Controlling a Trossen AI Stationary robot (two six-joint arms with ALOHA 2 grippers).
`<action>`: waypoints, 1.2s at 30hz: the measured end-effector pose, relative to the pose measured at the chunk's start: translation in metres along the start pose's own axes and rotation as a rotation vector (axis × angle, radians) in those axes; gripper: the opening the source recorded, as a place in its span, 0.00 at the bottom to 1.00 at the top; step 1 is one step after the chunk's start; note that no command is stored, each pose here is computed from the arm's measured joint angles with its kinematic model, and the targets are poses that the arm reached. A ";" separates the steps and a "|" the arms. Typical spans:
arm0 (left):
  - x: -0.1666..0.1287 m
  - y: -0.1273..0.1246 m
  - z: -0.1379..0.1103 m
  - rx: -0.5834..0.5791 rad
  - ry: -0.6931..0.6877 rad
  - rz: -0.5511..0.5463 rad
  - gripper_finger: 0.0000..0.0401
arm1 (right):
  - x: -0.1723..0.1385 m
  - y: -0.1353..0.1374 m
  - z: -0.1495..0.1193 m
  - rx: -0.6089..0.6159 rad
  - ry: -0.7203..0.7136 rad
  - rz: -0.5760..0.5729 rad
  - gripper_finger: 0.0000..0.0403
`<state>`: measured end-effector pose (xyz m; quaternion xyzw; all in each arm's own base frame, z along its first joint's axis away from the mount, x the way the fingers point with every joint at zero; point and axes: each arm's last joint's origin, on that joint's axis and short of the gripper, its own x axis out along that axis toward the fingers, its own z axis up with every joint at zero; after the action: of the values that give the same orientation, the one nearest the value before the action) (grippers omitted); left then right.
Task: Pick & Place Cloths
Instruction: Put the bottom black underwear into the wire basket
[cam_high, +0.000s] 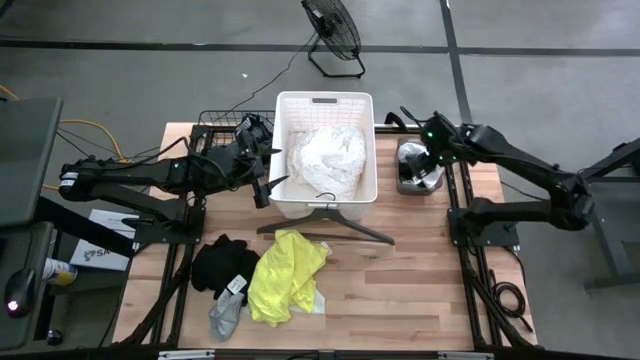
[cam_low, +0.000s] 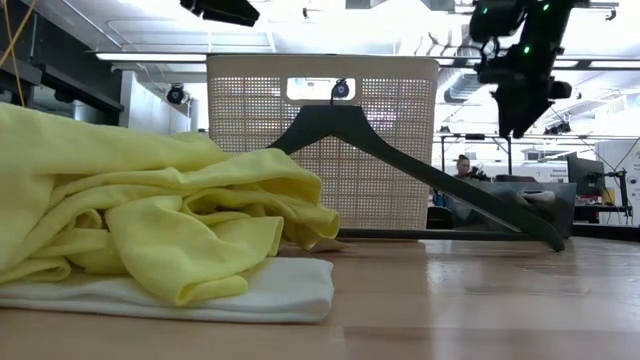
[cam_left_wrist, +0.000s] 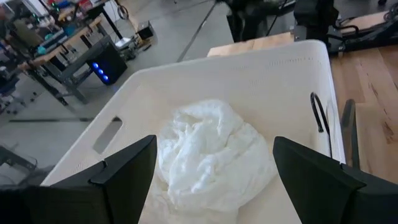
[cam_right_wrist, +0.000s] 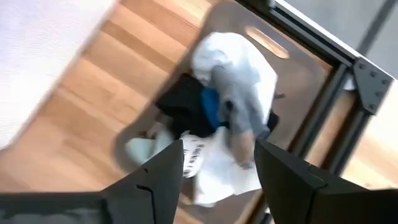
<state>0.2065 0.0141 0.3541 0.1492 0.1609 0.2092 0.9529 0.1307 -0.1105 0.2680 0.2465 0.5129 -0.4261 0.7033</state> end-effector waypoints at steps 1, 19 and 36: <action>-0.001 0.000 -0.001 -0.007 0.007 0.001 0.79 | -0.003 0.001 -0.002 -0.002 -0.016 0.011 0.46; -0.045 0.012 -0.026 -0.173 0.189 -0.154 0.79 | -0.050 0.047 -0.053 -0.151 -0.211 0.211 0.14; -0.070 -0.020 -0.065 -0.436 0.813 -0.482 0.79 | -0.063 0.082 -0.084 -0.251 -0.288 0.291 0.01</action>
<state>0.1291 -0.0208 0.3056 -0.1875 0.5004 0.0536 0.8436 0.1504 0.0190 0.2894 0.1651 0.4155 -0.2838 0.8483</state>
